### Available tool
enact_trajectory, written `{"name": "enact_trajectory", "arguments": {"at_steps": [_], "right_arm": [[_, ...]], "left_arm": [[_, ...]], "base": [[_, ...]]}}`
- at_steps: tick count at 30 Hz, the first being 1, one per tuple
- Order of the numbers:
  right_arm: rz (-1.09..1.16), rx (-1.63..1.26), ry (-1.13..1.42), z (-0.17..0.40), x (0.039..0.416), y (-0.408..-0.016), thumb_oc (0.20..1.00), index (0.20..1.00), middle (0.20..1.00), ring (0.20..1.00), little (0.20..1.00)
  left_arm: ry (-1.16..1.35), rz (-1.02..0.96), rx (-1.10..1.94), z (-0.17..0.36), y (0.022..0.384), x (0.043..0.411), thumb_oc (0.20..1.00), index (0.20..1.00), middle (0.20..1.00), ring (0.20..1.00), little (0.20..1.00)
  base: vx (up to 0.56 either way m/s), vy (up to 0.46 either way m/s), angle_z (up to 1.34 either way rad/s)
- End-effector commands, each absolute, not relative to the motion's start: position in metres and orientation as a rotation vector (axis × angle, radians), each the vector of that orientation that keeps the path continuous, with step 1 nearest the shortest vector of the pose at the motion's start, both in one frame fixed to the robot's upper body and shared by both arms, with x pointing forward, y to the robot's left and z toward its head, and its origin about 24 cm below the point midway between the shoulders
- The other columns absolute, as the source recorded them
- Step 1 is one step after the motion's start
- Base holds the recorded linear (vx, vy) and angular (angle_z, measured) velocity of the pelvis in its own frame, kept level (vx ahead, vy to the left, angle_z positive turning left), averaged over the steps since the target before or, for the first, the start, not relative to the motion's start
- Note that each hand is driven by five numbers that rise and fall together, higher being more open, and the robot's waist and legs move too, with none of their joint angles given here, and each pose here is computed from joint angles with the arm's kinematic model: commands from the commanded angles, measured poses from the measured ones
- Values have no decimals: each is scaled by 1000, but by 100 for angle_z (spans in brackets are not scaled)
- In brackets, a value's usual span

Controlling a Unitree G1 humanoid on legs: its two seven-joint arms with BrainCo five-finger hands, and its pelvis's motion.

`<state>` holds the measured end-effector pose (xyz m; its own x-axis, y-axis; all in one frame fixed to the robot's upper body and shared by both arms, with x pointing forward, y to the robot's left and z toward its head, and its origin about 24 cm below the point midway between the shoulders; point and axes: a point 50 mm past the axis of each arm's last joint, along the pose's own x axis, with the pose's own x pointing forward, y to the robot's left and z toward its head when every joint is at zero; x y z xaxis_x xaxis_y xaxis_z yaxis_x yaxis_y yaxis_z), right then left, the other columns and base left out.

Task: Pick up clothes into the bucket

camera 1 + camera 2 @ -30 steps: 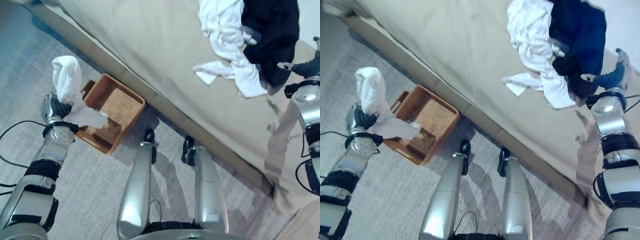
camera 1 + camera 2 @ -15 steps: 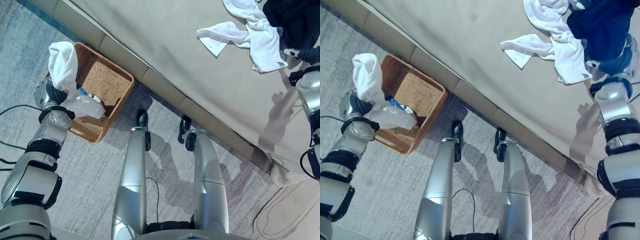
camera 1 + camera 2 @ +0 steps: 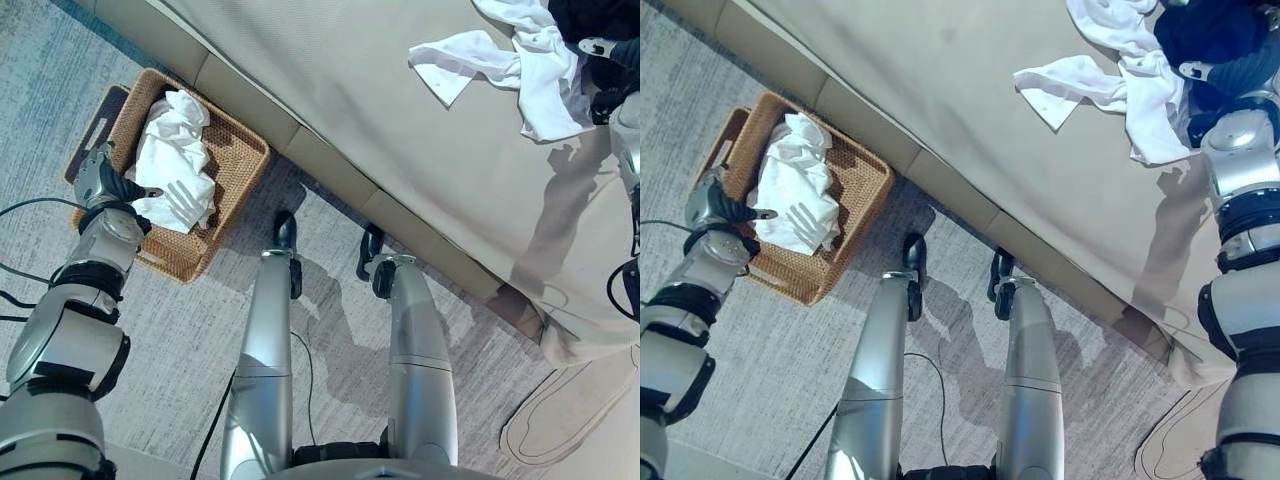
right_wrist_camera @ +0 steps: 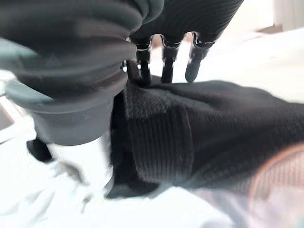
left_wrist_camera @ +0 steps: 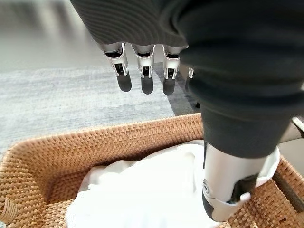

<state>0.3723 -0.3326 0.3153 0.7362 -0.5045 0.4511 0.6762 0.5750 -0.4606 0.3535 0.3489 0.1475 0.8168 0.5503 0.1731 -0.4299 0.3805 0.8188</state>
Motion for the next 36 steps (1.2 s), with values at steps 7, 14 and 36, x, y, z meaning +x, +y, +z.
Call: {"name": "enact_trajectory", "arguments": {"at_steps": [7,14,36], "right_arm": [[-806,-540,-224,315,344,-382,200,200,200,200,200],[-860,-508,-234,308,333,-396,200,200,200,200,200],[-670,-669,-702,335,308,-336,200,200,200,200,200]], "left_arm": [[205,663,742,77,349,317,1000,1000,1000,1000,1000],[235,646,570,34,330,292,1000,1000,1000,1000,1000],[-324,479,524,117,282,277,1000,1000,1000,1000,1000]], "base": [[-23,-44,6],[-36,-40,13],[16,-52,0]]}}
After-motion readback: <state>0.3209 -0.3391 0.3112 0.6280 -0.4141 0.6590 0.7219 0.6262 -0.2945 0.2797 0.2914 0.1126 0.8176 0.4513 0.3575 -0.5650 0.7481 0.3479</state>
